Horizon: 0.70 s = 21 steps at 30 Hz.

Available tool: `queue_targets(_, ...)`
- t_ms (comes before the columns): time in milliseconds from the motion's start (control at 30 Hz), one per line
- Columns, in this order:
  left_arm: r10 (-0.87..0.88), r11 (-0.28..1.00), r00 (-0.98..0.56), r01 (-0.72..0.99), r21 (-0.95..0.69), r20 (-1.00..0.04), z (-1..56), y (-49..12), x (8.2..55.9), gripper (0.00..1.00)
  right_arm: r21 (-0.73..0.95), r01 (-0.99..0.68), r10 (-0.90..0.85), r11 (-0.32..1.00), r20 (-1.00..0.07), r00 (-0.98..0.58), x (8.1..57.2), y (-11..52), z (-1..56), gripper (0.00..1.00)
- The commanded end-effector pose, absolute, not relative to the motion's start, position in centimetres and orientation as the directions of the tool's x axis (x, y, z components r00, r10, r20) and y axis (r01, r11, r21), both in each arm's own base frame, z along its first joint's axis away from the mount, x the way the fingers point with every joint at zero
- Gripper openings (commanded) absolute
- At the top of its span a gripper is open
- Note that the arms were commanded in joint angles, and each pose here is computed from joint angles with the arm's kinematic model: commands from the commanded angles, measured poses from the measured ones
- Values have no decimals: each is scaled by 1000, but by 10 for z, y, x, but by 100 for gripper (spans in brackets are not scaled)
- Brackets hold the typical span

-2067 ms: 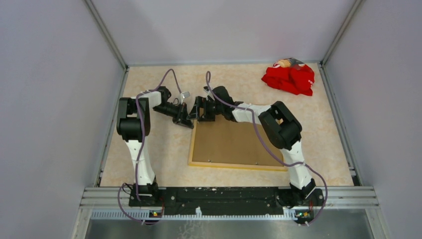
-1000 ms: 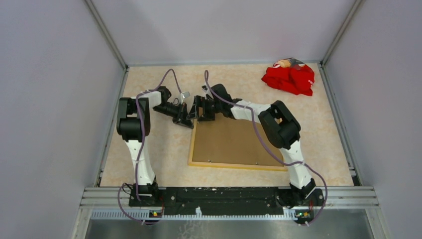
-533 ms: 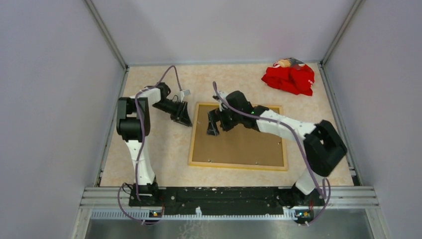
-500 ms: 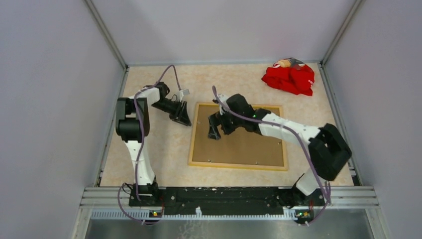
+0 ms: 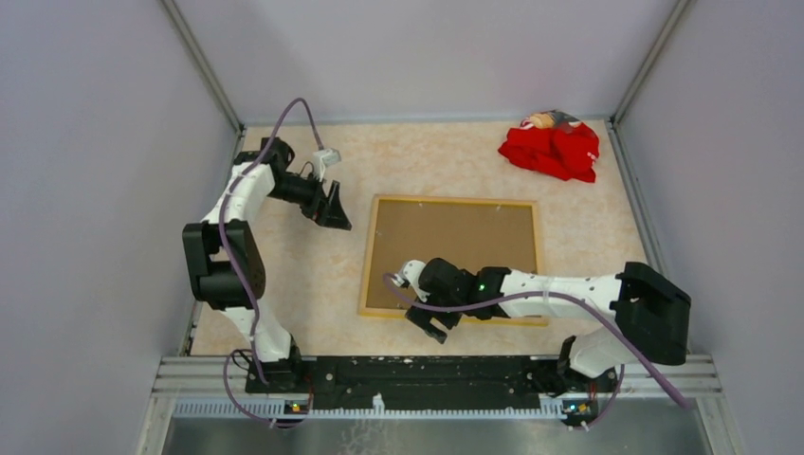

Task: Put the photo into the frame
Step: Install the photo frame at the center of the board.

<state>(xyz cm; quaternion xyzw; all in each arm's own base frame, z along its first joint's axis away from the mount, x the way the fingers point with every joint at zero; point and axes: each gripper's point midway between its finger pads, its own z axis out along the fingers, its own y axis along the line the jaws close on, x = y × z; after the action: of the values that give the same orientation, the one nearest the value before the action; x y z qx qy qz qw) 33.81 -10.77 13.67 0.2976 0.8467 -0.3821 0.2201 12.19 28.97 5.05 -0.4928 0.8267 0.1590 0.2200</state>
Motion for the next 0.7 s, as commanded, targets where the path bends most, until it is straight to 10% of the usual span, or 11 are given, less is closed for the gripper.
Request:
queue_targets(0,353,464,-669,732,-499,-654,162,-115,314,99,-33,-880,-722,474,-587,-366,131,293,66,81)
queue_targets(400,270,382,-604,782,-493,-750,205,-119,297,99,-92,-882,-761,462,-553,-340,137,291,31,63)
queue_targets(667,238,412,-532,813,-411,-813,200,-116,294,99,-129,-870,-752,475,-573,-326,145,293,33,30)
